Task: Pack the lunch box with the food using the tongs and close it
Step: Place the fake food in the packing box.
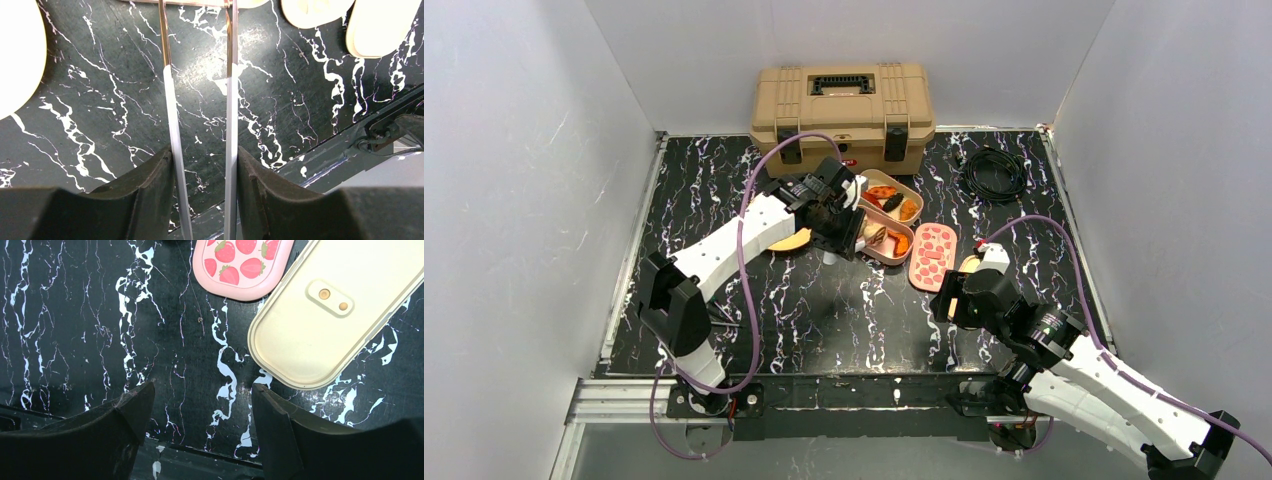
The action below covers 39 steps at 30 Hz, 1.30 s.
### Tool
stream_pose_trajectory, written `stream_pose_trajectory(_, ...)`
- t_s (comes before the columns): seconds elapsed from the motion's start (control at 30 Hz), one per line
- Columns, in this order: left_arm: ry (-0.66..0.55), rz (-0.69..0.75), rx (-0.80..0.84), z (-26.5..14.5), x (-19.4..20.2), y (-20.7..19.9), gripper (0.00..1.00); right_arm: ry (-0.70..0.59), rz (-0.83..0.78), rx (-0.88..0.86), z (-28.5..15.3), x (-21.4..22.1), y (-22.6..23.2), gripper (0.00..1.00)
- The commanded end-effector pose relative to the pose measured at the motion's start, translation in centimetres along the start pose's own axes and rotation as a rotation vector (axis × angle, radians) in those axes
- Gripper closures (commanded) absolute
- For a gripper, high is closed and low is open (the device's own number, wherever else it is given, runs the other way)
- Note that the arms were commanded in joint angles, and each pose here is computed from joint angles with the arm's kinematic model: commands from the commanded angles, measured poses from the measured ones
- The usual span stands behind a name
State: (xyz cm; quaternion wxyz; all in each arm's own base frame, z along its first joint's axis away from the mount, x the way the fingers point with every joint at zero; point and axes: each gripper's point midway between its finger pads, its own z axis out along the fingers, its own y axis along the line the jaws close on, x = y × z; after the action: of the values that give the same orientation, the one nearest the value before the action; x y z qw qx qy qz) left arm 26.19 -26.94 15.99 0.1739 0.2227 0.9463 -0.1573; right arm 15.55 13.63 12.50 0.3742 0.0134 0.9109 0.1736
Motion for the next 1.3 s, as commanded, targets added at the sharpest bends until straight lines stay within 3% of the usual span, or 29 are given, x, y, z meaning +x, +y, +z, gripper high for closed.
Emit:
stream_pose_trajectory(0.0, -0.031, 0.006, 0.028, -0.1, -1.0, -0.8, 0.81, -0.032, 0.013, 0.006, 0.0, -0.7, 0.1, 0.21)
stream_pose_trajectory(0.23, -0.009, 0.001, 0.037, 0.4, -0.6, -1.0, 0.57, -0.03, 0.013, 0.009, 0.1, -0.7, 0.0, 0.21)
stream_pose_trajectory(0.4, -0.013, -0.003, 0.053, 0.1, -0.6, -1.4, 0.51, -0.026, 0.008, 0.011, 0.2, -0.7, 0.0, 0.2)
stream_pose_trajectory(0.5, -0.021, -0.005, 0.054, -0.2, -0.6, -1.4, 0.5, -0.025, 0.008, 0.012, 0.2, -0.7, 0.1, 0.2)
stream_pose_trajectory(0.6, -0.083, -0.008, -0.002, -1.6, -1.3, -0.5, 0.59, -0.024, 0.008, 0.012, 0.2, -0.7, 0.1, 0.2)
stream_pose_trajectory(0.8, -0.24, 0.005, -0.074, -7.4, -2.7, 1.0, 0.58, -0.025, 0.006, 0.013, 0.2, -0.7, 0.1, 0.2)
stream_pose_trajectory(0.97, -0.279, -0.075, -0.168, -10.7, -1.0, 5.3, 0.57, -0.025, 0.001, 0.013, 0.4, -0.7, 0.1, 0.2)
stream_pose_trajectory(1.27, -0.359, -0.453, -0.426, -11.9, 6.3, 18.8, 0.54, -0.036, 0.002, 0.004, 0.0, -1.1, 0.3, 0.2)
